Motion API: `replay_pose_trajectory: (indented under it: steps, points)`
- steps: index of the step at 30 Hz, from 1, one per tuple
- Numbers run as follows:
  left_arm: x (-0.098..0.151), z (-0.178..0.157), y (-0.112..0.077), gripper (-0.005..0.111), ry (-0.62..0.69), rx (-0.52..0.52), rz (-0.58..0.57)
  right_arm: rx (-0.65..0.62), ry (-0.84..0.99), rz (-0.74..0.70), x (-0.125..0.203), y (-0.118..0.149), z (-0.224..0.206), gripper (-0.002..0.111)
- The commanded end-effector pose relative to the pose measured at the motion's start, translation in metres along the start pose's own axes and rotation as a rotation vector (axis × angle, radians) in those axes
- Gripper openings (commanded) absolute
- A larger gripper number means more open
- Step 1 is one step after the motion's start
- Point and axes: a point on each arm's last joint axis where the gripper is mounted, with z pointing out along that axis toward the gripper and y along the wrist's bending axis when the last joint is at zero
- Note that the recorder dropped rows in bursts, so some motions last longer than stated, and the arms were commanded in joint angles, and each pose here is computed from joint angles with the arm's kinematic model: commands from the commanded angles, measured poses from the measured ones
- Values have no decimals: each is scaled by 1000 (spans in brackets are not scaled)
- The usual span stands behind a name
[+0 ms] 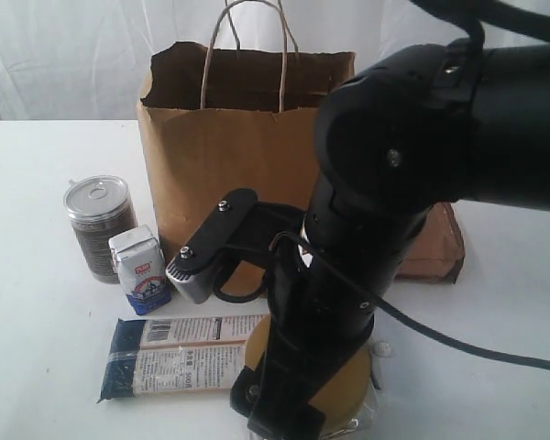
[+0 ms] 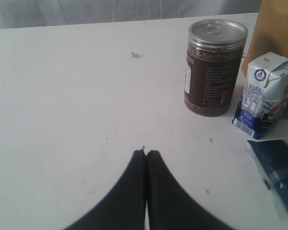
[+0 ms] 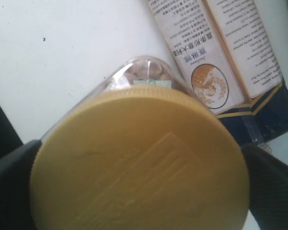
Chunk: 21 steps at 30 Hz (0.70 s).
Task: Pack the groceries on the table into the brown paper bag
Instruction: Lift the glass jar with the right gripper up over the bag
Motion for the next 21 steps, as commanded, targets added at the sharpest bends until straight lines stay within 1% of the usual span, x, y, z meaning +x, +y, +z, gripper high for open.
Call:
replay_pose_trajectory:
  steps: [1, 2, 3, 4, 5, 6, 7, 8, 9, 14, 21]
  points:
    - [1, 0, -1, 0, 1, 7, -7, -7, 15, 2, 0, -1, 4, 94]
    - [1, 0, -1, 0, 1, 7, -7, -7, 15, 23, 0, -1, 4, 80]
    - [1, 0, -1, 0, 1, 7, -7, -7, 15, 35, 0, -1, 4, 73]
    - [1, 0, -1, 0, 1, 7, -7, -6, 14, 51, -1, -2, 4, 52]
    - [1, 0, -1, 0, 1, 7, -7, -5, 12, 53, -1, -2, 4, 41]
    - [1, 0, -1, 0, 1, 7, -7, -5, 12, 53, -1, -2, 4, 23]
    - [1, 0, -1, 0, 1, 7, -7, -5, 8, 55, 0, -1, 3, 10]
    - [1, 0, -1, 0, 1, 7, -7, -3, 0, 55, 0, -1, 0, 5]
    - [1, 0, -1, 0, 1, 7, -7, 3, -21, 57, 0, -1, -6, 0]
    - [1, 0, -1, 0, 1, 7, -7, 41, -127, 85, 2, 0, -43, 0]
    - [1, 0, -1, 0, 1, 7, -7, 55, -145, 101, 20, 5, -71, 0]
